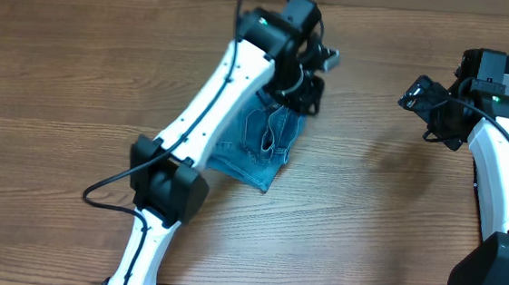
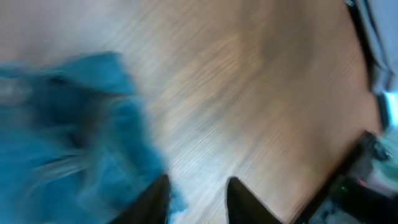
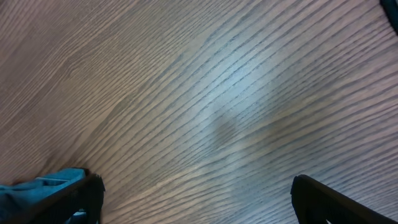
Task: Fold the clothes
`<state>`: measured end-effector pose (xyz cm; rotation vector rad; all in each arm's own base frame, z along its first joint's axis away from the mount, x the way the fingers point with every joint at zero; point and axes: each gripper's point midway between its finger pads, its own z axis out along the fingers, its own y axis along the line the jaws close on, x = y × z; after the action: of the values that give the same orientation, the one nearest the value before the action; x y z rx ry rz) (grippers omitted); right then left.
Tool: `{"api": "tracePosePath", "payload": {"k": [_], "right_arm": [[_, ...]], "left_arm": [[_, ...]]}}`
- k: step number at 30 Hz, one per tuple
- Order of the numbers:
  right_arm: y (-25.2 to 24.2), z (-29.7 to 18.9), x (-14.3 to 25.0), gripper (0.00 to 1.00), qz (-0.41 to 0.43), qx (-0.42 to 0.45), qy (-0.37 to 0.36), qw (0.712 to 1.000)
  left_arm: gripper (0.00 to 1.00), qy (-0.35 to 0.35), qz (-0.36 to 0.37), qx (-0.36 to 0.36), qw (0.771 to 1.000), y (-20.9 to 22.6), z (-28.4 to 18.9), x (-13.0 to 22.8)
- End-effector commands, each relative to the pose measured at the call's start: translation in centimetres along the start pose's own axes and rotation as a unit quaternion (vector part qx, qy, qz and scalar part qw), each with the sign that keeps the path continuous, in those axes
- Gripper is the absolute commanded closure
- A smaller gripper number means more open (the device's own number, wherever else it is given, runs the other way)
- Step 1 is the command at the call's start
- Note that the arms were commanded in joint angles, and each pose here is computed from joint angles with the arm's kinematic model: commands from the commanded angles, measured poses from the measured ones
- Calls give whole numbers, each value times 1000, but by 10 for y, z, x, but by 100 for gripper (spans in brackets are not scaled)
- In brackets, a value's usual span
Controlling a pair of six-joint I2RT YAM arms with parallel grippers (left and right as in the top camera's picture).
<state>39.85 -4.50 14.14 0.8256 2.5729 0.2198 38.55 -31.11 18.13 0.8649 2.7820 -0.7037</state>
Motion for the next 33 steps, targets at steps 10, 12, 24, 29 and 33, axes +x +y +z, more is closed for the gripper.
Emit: {"api": "tracePosePath", "payload": {"k": [10, 12, 24, 29, 33], "right_arm": [[1, -2, -3, 0, -3, 2, -7, 1000], [1, -2, -3, 0, -3, 2, -7, 1000], [1, -2, -3, 0, -3, 2, -7, 1000], [1, -2, -3, 0, -3, 2, -7, 1000], [1, -2, -3, 0, -3, 2, -7, 1000]], "left_arm": [[96, -13, -105, -26, 994, 86, -22, 5], [96, -2, -110, -13, 994, 89, -6, 8], [96, 45, -97, 54, 993, 61, 86, 24], [96, 51, -66, 60, 995, 34, 102, 25], [96, 56, -47, 63, 995, 19, 115, 28]]}}
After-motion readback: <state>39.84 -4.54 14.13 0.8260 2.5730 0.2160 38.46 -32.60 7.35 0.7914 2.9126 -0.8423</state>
